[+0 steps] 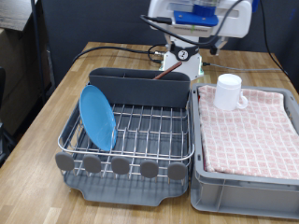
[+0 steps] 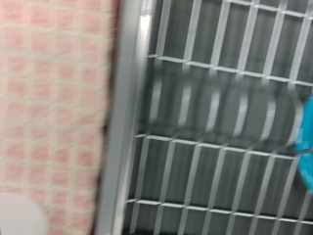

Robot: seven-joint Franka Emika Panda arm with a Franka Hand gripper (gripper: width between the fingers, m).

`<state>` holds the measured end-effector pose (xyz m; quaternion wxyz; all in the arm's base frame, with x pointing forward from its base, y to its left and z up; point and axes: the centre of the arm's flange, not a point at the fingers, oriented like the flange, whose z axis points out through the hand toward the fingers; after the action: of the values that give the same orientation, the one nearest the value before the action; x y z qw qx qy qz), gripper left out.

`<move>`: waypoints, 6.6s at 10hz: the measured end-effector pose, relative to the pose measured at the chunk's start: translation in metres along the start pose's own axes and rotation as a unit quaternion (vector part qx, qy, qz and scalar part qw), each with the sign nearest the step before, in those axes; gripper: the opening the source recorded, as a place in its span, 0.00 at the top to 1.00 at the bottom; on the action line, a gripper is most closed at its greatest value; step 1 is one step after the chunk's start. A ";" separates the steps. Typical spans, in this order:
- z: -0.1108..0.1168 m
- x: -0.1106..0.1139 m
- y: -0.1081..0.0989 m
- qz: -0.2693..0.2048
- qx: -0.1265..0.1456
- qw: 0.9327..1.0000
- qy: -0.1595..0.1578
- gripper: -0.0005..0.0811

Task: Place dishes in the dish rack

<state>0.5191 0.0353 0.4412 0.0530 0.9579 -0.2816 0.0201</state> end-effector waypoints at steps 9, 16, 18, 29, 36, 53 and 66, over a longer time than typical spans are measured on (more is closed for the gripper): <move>0.000 -0.124 -0.072 -0.115 -0.010 0.993 0.035 0.01; -0.007 -0.136 -0.082 -0.143 -0.010 0.990 0.006 0.01; -0.002 -0.154 -0.090 -0.190 -0.038 0.981 -0.013 0.01; 0.070 -0.189 -0.129 -0.269 -0.122 0.955 -0.039 0.01; 0.092 -0.193 -0.141 -0.304 -0.138 0.941 -0.057 0.01; 0.183 -0.195 -0.098 -0.352 -0.136 0.923 -0.076 0.12; 0.160 -0.182 -0.100 -0.298 -0.115 0.944 -0.081 0.90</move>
<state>0.4216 0.1986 0.2612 0.1433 0.9839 0.0127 -0.1064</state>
